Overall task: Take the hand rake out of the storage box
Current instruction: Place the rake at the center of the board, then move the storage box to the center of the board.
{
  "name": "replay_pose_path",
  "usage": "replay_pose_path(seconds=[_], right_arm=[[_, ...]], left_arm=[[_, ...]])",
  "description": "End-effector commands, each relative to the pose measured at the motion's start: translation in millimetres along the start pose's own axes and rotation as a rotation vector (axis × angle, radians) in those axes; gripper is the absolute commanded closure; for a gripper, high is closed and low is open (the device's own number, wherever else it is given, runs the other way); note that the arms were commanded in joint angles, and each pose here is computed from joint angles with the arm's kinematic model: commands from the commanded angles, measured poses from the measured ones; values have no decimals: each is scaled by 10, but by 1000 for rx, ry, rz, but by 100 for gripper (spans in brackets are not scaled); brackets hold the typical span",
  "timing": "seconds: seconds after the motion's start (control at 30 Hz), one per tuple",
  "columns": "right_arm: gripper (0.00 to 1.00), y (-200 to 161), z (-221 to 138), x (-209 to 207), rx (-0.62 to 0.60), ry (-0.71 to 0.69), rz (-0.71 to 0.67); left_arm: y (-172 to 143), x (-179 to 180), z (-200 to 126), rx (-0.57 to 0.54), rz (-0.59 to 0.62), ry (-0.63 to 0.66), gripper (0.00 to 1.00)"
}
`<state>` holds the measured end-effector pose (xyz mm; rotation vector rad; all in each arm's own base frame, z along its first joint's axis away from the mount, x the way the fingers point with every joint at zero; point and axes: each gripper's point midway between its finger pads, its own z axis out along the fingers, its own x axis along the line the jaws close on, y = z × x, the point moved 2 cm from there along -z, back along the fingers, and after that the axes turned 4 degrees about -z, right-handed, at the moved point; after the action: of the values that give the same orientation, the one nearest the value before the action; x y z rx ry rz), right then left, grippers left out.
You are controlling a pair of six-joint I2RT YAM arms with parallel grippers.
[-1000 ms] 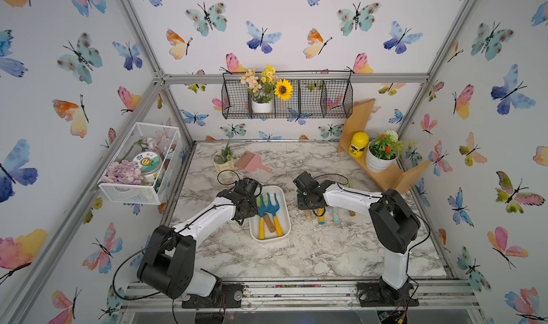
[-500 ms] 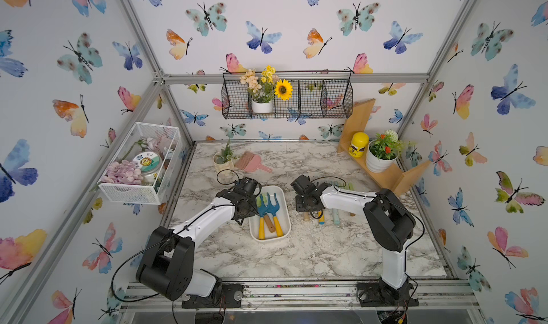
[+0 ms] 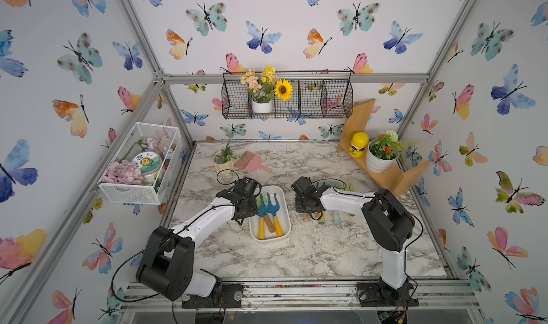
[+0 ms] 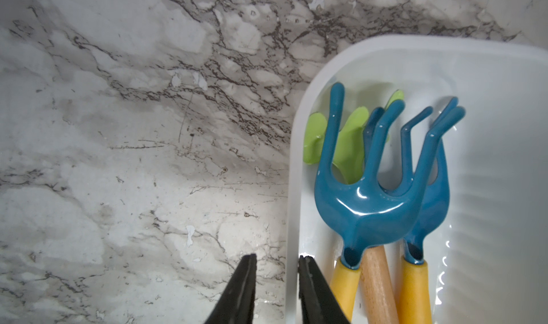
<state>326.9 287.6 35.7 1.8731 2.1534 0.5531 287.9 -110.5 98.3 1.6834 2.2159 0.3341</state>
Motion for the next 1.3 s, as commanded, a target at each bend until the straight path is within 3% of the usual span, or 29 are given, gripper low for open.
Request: replay_pose_path(seconds=[0.0, 0.27, 0.57, 0.9, 1.07, 1.27], right_arm=[[71, -165, 81, -28, 44, -2, 30], [71, -190, 103, -38, 50, -5, 37], [61, -85, -20, -13, 22, 4, 32], [56, 194, -391, 17, -56, 12, 10], [56, 352, -635, 218, -96, 54, -113], [56, 446, -806, 355, -130, 90, -139]], left_arm=[[43, 18, -78, -19, -10, -5, 70], [46, 22, -82, -22, -9, -3, 70], [69, 3, -101, -24, -9, -8, 69], [227, -64, -332, -68, -11, -33, 65], [287, -247, -547, -135, 73, -12, 65], [-9, -461, -484, -69, 116, -31, 64]])
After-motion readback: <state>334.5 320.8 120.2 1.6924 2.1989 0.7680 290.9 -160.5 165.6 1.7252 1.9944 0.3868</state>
